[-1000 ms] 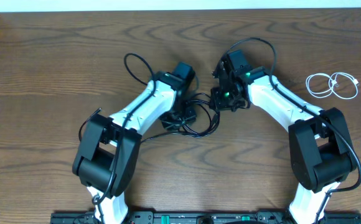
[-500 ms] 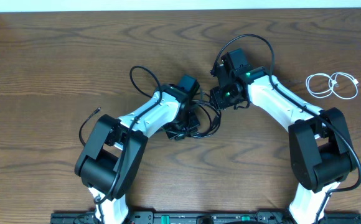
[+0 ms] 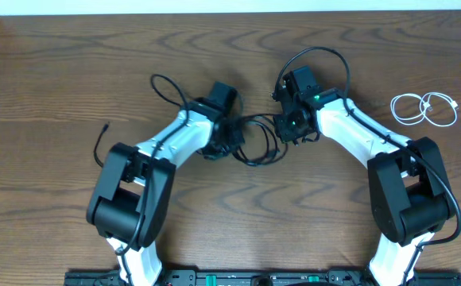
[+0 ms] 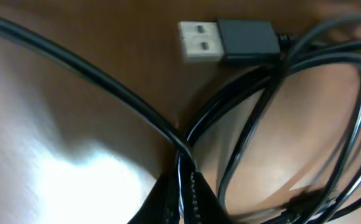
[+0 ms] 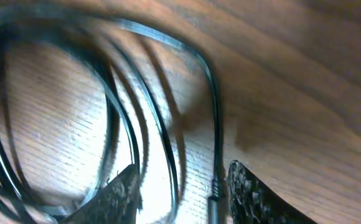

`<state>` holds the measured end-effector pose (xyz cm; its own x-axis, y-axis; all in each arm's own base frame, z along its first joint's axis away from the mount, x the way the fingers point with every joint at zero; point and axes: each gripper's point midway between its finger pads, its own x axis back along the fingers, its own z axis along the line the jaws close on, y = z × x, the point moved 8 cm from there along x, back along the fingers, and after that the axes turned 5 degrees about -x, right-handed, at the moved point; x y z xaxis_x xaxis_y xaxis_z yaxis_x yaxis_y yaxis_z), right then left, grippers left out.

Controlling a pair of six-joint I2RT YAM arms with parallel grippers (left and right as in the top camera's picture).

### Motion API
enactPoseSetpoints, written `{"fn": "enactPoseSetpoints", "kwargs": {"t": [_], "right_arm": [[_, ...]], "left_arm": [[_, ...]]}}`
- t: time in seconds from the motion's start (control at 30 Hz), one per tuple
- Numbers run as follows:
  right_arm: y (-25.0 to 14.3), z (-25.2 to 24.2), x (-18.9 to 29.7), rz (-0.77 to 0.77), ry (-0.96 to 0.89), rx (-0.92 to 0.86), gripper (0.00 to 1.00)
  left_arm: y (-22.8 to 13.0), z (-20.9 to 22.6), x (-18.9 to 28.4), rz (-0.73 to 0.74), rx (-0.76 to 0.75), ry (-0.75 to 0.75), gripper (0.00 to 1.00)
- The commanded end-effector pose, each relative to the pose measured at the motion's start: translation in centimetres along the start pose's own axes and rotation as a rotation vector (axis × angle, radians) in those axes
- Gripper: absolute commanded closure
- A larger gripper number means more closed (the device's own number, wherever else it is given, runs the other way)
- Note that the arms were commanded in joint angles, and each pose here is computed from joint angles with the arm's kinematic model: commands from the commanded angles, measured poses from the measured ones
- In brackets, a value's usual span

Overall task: Untangle cables
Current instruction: 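Grasp black cable loops with both grippers close together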

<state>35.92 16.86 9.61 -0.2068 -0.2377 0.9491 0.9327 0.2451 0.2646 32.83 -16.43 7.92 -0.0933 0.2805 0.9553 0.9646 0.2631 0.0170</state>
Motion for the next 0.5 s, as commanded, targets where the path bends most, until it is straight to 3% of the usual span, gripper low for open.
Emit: {"fn": "enactPoseSetpoints", "kwargs": {"t": [0.0,0.47], "right_arm": [[-1.0,-0.4,-0.8,0.033,-0.016,0.006,0.57],[-1.5,-0.7,-1.4,0.026,-0.035,0.007,0.53]], "left_arm": [[0.8,0.9,-0.5,0.025,-0.026,-0.055,0.93],[3.1,0.1,3.2,0.194,0.035,-0.521,0.93]]}}
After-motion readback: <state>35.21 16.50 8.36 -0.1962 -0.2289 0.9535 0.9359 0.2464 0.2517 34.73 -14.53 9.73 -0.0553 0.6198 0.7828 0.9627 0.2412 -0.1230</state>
